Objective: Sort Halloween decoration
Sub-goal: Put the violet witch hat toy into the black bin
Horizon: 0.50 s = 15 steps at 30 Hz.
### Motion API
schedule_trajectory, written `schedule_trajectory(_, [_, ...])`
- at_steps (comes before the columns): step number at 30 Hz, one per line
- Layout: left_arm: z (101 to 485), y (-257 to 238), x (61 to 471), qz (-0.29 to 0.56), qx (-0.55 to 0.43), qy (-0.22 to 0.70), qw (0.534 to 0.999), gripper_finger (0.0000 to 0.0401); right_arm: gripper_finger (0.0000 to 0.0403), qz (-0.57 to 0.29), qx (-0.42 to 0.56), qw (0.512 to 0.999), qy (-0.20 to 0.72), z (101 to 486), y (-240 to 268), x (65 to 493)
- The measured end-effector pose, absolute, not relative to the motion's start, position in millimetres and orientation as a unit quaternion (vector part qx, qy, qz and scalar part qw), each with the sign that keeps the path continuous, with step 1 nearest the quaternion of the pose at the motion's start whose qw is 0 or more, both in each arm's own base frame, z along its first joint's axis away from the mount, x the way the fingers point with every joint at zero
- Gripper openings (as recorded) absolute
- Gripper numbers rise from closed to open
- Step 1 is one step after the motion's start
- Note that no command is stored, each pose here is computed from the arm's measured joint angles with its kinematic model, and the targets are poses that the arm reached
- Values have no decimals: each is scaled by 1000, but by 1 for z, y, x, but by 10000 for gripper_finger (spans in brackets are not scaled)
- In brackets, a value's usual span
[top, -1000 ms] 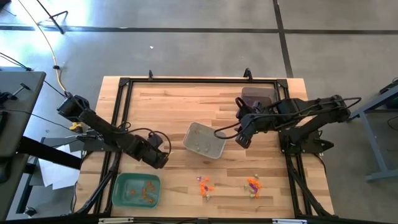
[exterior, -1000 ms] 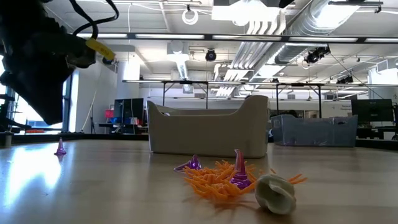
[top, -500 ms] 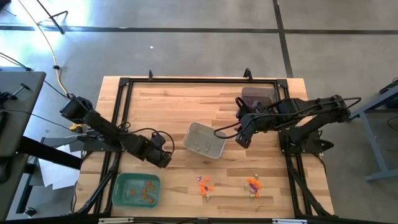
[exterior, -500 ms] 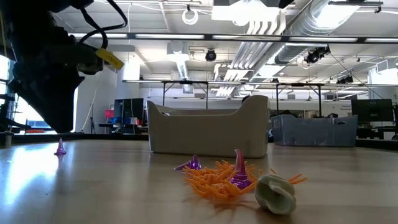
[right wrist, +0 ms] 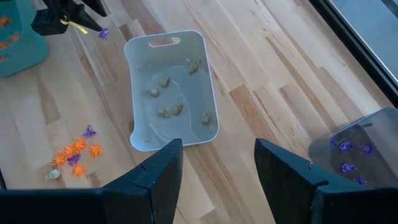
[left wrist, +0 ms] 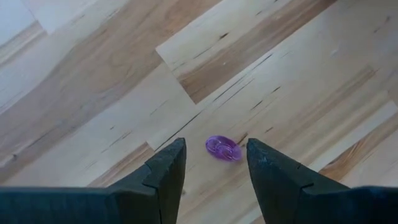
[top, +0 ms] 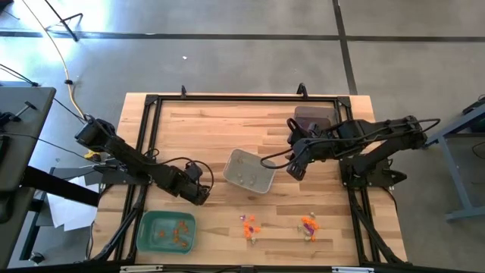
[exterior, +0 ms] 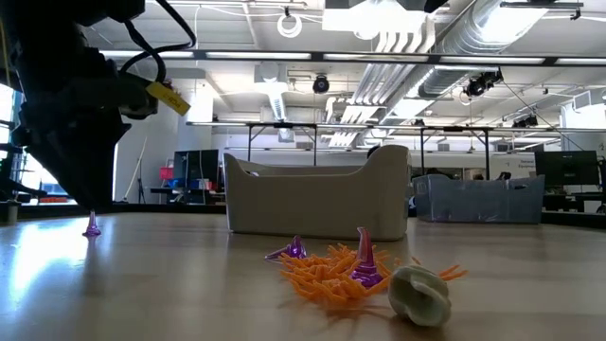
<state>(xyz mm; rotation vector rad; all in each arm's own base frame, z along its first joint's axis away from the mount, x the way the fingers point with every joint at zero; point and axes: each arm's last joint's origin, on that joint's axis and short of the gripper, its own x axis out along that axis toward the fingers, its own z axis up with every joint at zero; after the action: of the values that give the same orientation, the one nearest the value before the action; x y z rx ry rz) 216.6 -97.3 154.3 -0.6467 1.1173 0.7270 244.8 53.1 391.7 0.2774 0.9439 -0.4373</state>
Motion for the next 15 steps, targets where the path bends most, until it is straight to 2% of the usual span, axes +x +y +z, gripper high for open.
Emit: schedule_trajectory(15, [153, -97, 217, 343, -329, 511, 716, 159, 194, -211, 130, 859, 448, 392, 53, 245])
